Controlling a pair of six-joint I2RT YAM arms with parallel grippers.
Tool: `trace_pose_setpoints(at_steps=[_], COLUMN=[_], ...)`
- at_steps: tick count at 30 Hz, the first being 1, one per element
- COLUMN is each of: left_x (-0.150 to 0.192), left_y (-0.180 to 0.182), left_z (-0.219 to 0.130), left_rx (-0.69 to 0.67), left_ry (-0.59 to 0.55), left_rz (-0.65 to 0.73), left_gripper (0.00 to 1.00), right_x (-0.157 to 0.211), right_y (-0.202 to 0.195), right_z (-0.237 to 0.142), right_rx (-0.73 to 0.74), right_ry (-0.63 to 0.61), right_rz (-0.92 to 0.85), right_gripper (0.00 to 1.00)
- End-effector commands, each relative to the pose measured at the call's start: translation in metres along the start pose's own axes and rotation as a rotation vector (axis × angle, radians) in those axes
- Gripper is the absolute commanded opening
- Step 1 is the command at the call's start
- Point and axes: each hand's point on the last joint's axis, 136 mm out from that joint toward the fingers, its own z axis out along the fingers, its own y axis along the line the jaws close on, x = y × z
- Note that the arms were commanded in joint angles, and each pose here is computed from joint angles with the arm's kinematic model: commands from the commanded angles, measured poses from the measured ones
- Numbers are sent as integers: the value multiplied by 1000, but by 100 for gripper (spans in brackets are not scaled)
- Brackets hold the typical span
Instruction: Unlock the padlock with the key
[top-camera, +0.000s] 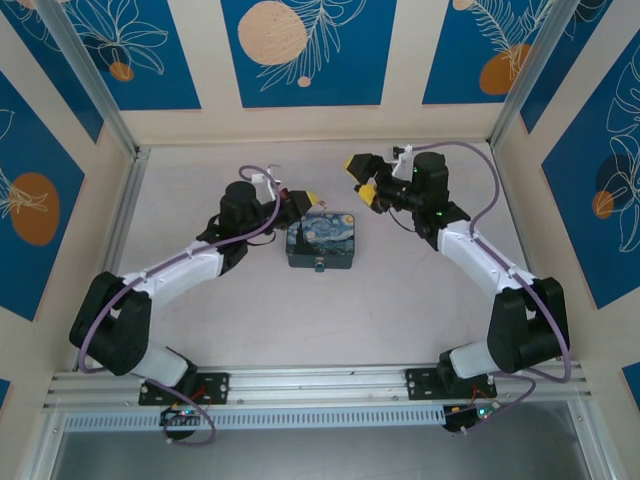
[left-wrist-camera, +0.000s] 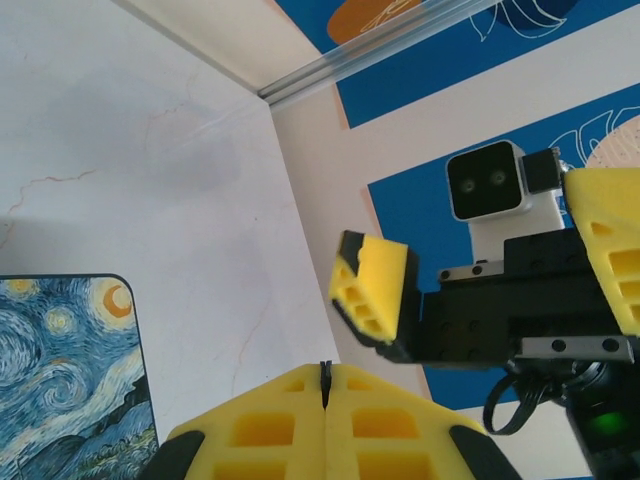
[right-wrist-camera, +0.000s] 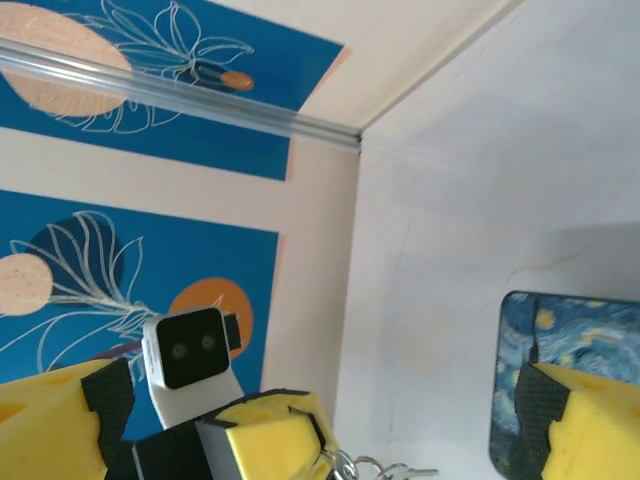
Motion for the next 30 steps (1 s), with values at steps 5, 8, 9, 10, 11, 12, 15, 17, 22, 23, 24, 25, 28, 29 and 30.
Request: trace_pose_setpoints(at_steps=[5,8,9,10,11,12,15,17,22,23,24,25,28,29,30], left_x=[-6,-7,-7,-8,-7,-8,-8,-9,-7,-7,-7,-7,-5,-6,-5], left_y=[-21,-23,-23,-24,-25,-24,-25,-23,-20,-19,-19,-19,-16,-16,-16], left_z=[-9,-10,-10,-10,-10,-10,-10,-9,-8,-8,-7,-7,-6,-5,-5], left_rx=[29,30,30,30,30,29,28,25,23,22,24,25,23,26,26], left_ry=[-30,-33,-33,-33,-32,-35,-37,-40,-41,-44,-43,-45,-42,-42,-40], left_rz=[36,37,37,41,42,42,43,36,16,12,10,7,-2,-3,-4], left_gripper=[0,0,0,0,0,0,0,0,0,0,0,0,0,0,0], right_x=[4,17,23,30,34,36,41,47,53,54,55,57,63,65,66], right_y=[-57,-66,-70,-72,-73,-73,-70,-65,-33,-25,-20,-15,2,7,10], right_z=[-25,-19,-17,-13,-11,-10,-5,1,7,8,9,10,14,16,17], right_rx=[25,163,203,212,195,159,61,13,-138,-161,-176,-191,-242,-256,-267], right_ry=[-146,-45,-7,30,39,36,38,56,85,89,95,106,144,152,158], right_rz=[21,-8,-14,-25,-22,-13,46,69,43,26,16,10,-27,-36,-44], right_gripper=[100,100,99,100,100,100,100,100,87,86,83,80,61,57,54])
